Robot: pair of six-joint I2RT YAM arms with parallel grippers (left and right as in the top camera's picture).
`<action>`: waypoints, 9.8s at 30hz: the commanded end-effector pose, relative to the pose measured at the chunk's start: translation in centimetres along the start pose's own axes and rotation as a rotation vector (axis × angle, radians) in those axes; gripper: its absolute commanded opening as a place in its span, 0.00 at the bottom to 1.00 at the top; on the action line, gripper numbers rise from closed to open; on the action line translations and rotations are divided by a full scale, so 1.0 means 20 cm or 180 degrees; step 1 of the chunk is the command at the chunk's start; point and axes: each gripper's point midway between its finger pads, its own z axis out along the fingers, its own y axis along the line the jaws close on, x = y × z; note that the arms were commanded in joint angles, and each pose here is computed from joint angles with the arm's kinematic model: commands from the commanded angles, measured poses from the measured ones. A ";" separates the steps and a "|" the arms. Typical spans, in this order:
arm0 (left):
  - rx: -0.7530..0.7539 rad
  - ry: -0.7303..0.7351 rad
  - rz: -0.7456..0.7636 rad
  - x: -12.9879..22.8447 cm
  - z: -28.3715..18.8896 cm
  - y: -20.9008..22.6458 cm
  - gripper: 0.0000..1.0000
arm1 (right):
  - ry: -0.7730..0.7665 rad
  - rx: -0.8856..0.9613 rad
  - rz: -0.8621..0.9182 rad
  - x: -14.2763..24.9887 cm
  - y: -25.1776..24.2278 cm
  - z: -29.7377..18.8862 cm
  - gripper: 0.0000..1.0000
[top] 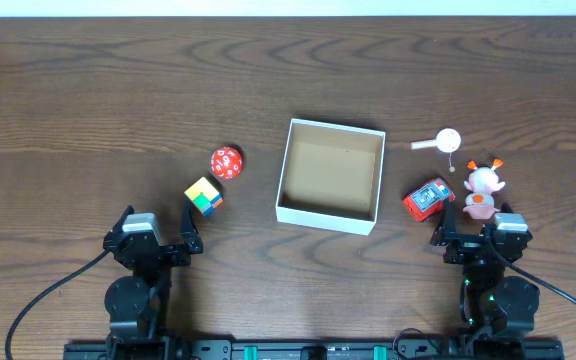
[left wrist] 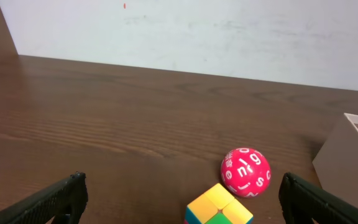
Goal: Pack container
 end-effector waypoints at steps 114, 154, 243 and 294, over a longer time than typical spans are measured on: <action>-0.1689 0.4000 -0.1515 0.47 0.45 -0.13 0.98 | -0.0019 0.0016 -0.0034 0.00 -0.01 0.00 0.99; -0.1868 0.4028 -0.1488 0.70 0.44 -0.08 0.99 | -0.0019 0.0016 -0.0035 0.00 -0.01 0.00 0.99; 0.1299 0.3434 0.0993 0.33 0.65 -1.34 0.49 | -0.0019 0.0014 -0.0035 0.00 -0.01 0.00 0.99; 0.1099 0.2369 0.0845 -0.22 0.85 -1.42 0.50 | -0.0019 0.0014 -0.0034 0.00 -0.01 0.00 0.99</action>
